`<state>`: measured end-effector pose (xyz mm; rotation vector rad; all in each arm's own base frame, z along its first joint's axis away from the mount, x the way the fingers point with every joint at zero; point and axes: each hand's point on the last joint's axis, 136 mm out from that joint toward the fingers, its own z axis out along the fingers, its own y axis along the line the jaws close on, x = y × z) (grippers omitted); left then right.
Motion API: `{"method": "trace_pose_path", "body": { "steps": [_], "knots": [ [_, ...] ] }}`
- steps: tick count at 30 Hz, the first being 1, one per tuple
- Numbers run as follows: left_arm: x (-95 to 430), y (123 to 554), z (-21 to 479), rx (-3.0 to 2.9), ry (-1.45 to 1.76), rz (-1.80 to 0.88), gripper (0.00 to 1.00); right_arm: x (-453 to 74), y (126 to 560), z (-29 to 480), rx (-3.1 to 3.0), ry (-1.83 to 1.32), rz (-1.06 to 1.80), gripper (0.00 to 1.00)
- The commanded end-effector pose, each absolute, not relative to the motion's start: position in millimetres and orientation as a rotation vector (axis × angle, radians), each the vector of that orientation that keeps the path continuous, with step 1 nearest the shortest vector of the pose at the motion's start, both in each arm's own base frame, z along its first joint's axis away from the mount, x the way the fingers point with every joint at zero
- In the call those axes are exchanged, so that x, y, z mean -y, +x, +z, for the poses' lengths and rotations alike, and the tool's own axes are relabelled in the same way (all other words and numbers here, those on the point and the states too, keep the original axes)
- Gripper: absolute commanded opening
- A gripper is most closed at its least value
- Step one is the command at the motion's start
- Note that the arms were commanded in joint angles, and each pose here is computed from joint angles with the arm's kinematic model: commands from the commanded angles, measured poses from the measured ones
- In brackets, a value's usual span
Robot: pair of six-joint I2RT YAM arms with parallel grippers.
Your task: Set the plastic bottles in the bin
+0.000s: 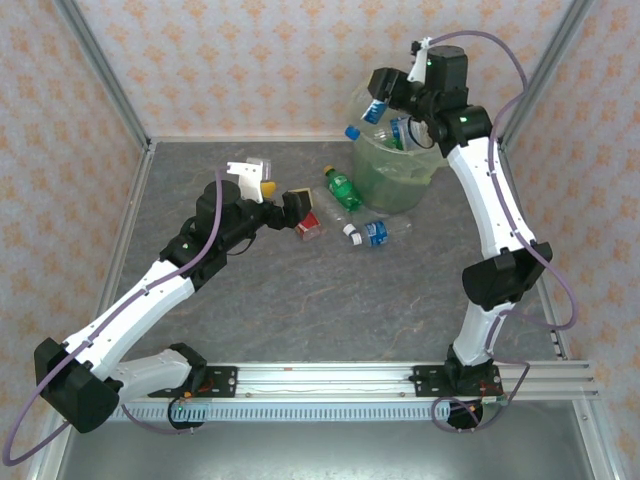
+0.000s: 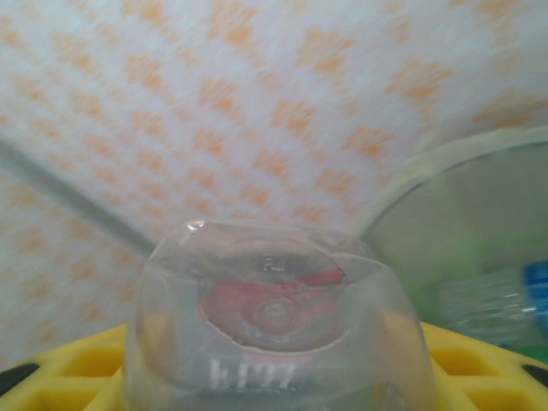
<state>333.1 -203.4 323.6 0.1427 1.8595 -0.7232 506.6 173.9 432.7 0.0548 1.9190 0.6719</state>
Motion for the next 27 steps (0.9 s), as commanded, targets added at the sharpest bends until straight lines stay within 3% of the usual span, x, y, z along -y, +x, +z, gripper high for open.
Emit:
{"method": "trace_pose_path", "body": {
  "steps": [1, 8, 22, 25, 26, 27],
  "knots": [
    [198, 329, 347, -1.803, 0.111, -0.733, 0.99, -129, 505, 484, -1.746, 0.170, 0.437, 0.56],
    [196, 330, 350, -1.798, 0.094, -0.729, 0.99, -95, 528, 478, -1.688, 0.267, 0.197, 0.56],
    [187, 329, 352, -1.796, 0.073, -0.687, 0.99, -103, 577, 430, -1.744, 0.241, 0.103, 0.57],
    [186, 329, 352, -1.799, 0.069, -0.678, 0.99, -110, 582, 416, -1.781, 0.217, 0.114, 0.71],
    [186, 330, 352, -1.800, 0.069, -0.677, 0.99, -111, 582, 413, -1.790, 0.216, 0.111, 0.82],
    [186, 330, 352, -1.801, 0.068, -0.676, 0.99, -112, 581, 413, -1.794, 0.214, 0.108, 0.99]
  ]
}}
